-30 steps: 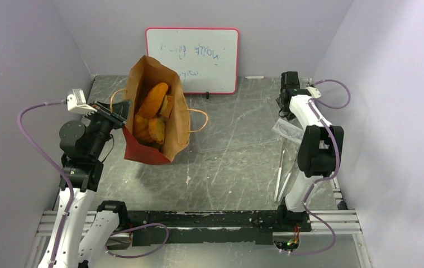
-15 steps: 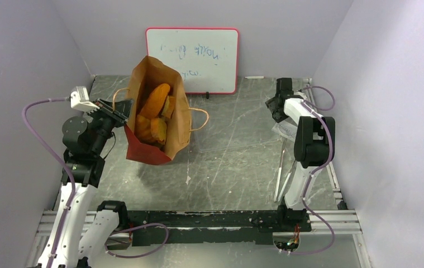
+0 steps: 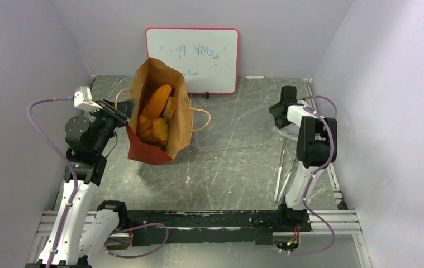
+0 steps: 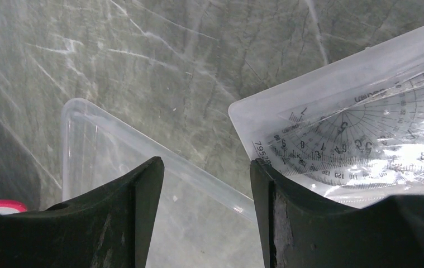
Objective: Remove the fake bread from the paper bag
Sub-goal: Pick up the clamp at the center of the board.
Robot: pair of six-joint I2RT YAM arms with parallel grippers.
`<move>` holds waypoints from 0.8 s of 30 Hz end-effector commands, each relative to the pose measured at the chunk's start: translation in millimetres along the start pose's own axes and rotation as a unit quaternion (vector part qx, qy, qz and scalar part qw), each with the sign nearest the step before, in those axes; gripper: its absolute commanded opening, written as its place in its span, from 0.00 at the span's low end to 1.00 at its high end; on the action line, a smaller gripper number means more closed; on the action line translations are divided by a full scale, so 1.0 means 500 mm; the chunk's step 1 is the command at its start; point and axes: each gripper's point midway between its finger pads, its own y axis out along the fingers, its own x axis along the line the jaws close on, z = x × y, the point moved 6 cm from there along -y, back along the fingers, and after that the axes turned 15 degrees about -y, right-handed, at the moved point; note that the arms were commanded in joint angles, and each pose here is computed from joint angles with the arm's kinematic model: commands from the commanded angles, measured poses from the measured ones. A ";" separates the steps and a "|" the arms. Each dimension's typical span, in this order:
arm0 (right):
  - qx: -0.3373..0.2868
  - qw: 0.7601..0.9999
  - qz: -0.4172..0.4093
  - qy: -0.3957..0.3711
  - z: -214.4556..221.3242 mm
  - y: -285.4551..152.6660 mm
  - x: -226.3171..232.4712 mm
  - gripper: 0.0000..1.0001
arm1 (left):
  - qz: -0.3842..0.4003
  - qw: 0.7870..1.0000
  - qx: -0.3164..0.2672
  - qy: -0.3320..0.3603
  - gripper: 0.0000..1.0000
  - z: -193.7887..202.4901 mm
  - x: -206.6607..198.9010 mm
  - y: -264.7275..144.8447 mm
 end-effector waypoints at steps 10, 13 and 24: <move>-0.013 0.997 0.069 0.035 -0.017 0.012 -0.124 0.60 | 0.075 0.997 -0.019 0.005 0.07 -0.019 -0.051 0.001; -0.020 0.995 0.083 0.043 -0.030 0.008 -0.151 0.60 | 0.075 0.997 -0.019 0.006 0.07 -0.019 -0.052 -0.001; -0.048 0.988 0.114 0.089 -0.062 -0.020 -0.205 0.60 | 0.077 0.997 -0.019 0.007 0.07 -0.018 -0.052 -0.002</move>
